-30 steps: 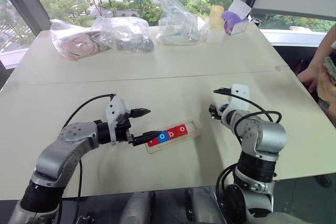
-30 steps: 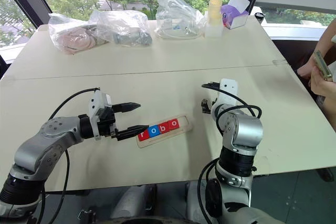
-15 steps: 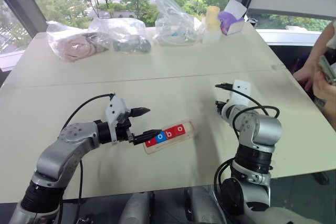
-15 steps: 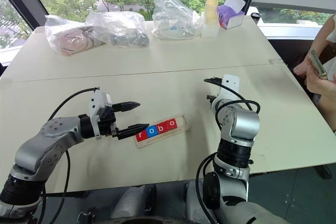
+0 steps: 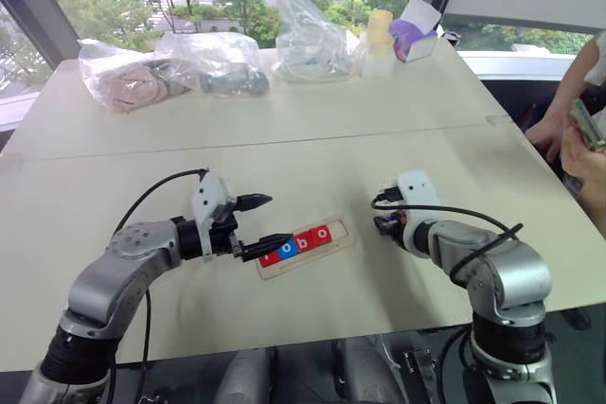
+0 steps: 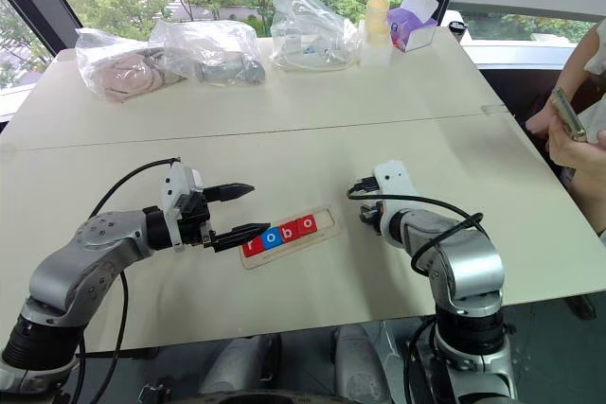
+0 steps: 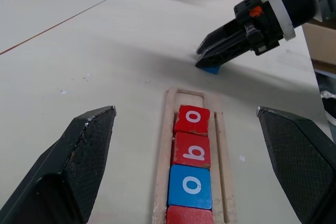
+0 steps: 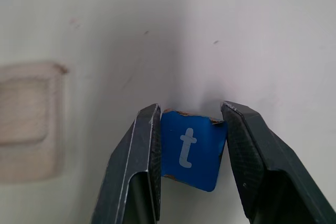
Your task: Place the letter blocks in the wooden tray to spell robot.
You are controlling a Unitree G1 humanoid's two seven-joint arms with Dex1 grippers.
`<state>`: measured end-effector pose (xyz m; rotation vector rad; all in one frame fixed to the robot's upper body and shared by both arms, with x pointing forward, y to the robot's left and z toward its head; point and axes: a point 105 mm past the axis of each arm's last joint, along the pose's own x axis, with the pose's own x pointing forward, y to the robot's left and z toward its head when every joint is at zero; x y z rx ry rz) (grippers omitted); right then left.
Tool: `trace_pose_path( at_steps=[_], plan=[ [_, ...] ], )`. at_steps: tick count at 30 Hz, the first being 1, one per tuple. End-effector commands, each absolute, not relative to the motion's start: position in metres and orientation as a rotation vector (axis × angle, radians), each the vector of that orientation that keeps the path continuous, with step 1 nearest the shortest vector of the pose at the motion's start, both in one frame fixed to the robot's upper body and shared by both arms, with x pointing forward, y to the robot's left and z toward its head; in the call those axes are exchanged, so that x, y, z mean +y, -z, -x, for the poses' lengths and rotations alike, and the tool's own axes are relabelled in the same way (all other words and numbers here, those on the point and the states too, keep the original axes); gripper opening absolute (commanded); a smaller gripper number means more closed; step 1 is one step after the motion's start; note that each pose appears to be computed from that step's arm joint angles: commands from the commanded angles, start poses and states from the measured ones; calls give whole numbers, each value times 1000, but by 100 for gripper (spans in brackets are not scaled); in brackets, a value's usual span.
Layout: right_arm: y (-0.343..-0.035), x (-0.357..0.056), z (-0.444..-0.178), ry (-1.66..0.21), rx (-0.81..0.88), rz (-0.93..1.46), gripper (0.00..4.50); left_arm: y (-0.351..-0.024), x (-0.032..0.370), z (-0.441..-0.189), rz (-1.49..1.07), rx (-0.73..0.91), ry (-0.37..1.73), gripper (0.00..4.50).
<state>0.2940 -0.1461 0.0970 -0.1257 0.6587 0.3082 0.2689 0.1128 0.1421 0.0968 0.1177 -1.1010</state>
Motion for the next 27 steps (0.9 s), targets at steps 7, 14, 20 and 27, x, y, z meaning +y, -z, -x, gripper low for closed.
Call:
trace_pose_path(
  at_steps=[7, 14, 20, 27],
  plan=[
    [-96, -130, -287, -509, 676, 174, 441, -149, 110, -267, -116, 79, 1114, 450],
    [-124, -154, -297, -831, 504, 368, 441, -150, 109, -266, -118, 82, 1130, 450],
    [-113, -191, -305, -1051, 508, 521, 441, -153, 111, -267, -128, 77, 1130, 450],
    [-107, -198, -313, -1191, 490, 525, 441, -154, 114, -266, -131, 78, 1118, 450]
  ],
)
